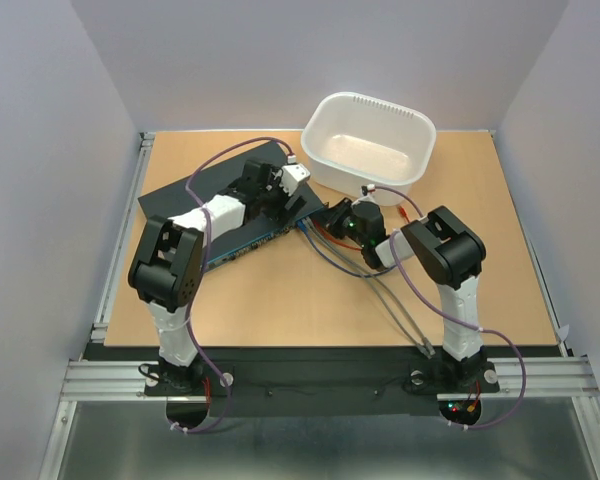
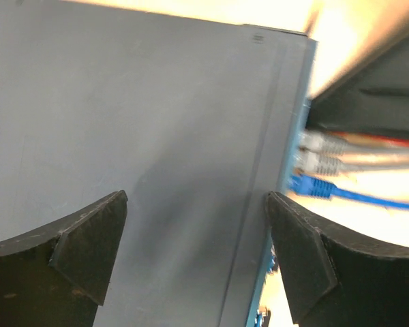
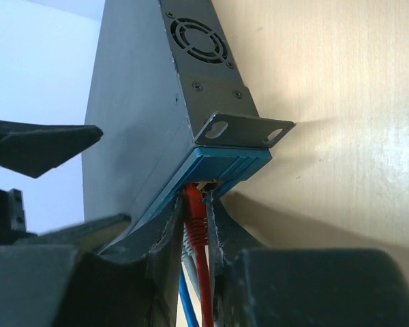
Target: Pull the plug from the switch port
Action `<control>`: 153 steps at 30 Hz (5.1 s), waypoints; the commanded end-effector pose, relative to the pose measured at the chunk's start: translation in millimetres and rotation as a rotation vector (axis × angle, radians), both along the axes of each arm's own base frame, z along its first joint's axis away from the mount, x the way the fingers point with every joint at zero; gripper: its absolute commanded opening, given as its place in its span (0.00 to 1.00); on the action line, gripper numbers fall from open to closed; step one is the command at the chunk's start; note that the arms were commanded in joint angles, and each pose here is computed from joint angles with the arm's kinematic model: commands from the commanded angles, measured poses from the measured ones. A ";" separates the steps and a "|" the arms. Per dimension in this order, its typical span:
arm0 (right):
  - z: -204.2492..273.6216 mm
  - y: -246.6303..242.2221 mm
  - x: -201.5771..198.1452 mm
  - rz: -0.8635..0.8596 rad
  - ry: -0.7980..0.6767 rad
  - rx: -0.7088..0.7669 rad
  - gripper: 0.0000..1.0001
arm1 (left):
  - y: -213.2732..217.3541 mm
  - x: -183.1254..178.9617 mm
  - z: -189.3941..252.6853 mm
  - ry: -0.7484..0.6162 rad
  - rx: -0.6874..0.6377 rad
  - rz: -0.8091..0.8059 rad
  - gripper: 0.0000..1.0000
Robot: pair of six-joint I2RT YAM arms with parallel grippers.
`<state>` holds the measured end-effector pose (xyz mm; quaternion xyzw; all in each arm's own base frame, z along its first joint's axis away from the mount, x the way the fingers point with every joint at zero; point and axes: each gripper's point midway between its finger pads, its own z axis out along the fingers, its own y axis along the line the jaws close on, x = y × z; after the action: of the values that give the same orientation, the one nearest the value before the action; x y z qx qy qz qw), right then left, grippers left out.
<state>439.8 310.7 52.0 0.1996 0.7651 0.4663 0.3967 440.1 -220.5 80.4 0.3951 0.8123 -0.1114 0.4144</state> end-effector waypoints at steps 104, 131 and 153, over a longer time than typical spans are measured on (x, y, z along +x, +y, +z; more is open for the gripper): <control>114.4 -16.3 -11.1 0.216 -0.194 -0.253 0.55 | 20.5 -16.4 -8.0 -0.015 0.163 -0.077 0.97; 74.2 -9.0 -54.5 0.112 -0.111 -0.219 0.44 | 16.4 -9.5 -20.7 0.002 0.150 -0.059 0.96; 44.8 -4.2 -14.7 0.005 -0.110 -0.065 0.47 | 15.1 -5.4 -18.7 -0.008 0.151 -0.062 0.96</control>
<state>404.7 309.5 81.3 0.1579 0.7804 0.4525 0.4017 429.2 -210.3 75.9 0.4482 0.7974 -0.0800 0.3961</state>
